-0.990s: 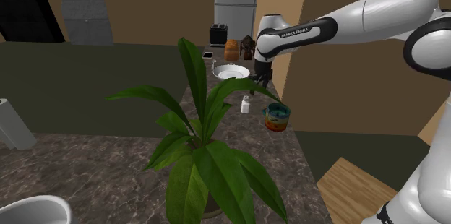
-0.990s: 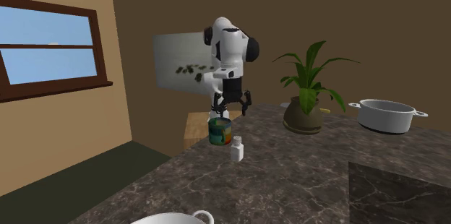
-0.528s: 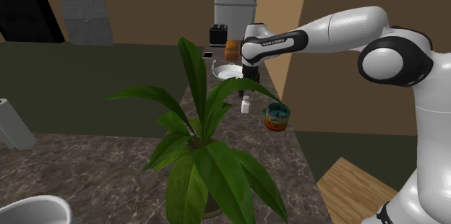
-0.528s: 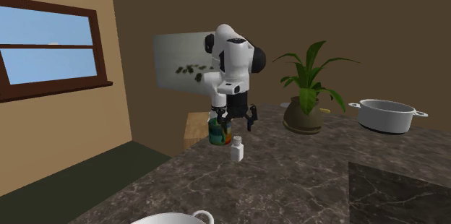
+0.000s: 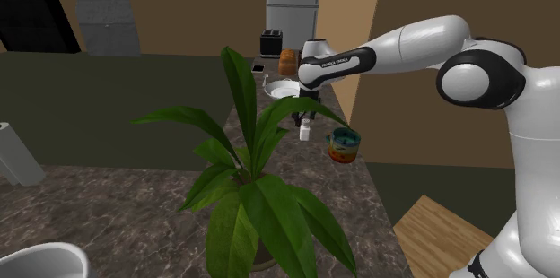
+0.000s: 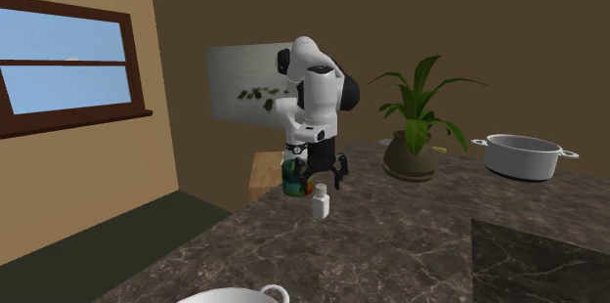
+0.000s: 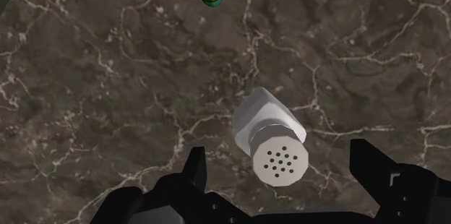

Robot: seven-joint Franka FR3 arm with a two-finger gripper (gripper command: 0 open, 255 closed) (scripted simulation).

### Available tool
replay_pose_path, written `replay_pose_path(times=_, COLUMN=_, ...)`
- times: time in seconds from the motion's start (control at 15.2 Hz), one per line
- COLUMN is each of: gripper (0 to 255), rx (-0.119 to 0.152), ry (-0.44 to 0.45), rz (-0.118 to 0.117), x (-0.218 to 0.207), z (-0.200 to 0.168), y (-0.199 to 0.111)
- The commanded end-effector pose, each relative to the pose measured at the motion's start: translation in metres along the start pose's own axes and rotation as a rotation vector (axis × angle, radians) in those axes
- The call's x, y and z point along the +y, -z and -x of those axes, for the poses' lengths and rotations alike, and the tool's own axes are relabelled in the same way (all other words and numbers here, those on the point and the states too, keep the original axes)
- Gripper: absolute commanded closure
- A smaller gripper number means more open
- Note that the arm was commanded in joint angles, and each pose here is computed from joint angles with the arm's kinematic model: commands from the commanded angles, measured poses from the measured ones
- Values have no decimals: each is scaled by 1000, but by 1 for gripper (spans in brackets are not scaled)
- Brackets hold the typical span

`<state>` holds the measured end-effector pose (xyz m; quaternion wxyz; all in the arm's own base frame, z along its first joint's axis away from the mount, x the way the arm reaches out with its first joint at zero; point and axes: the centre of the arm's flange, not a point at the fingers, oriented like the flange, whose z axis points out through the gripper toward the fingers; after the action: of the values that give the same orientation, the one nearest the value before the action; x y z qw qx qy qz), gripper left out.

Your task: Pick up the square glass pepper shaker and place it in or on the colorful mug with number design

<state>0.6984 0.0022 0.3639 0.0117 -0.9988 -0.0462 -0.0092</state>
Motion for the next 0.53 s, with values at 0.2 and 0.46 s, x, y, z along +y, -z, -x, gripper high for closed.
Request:
replay_pose_path(times=0.2, gripper=0, rx=0, ry=0, rz=0, x=0, z=0, y=-1)
replay_pose_path(times=0.46, gripper=255, rx=0, ry=0, rz=0, x=0, z=0, y=-1)
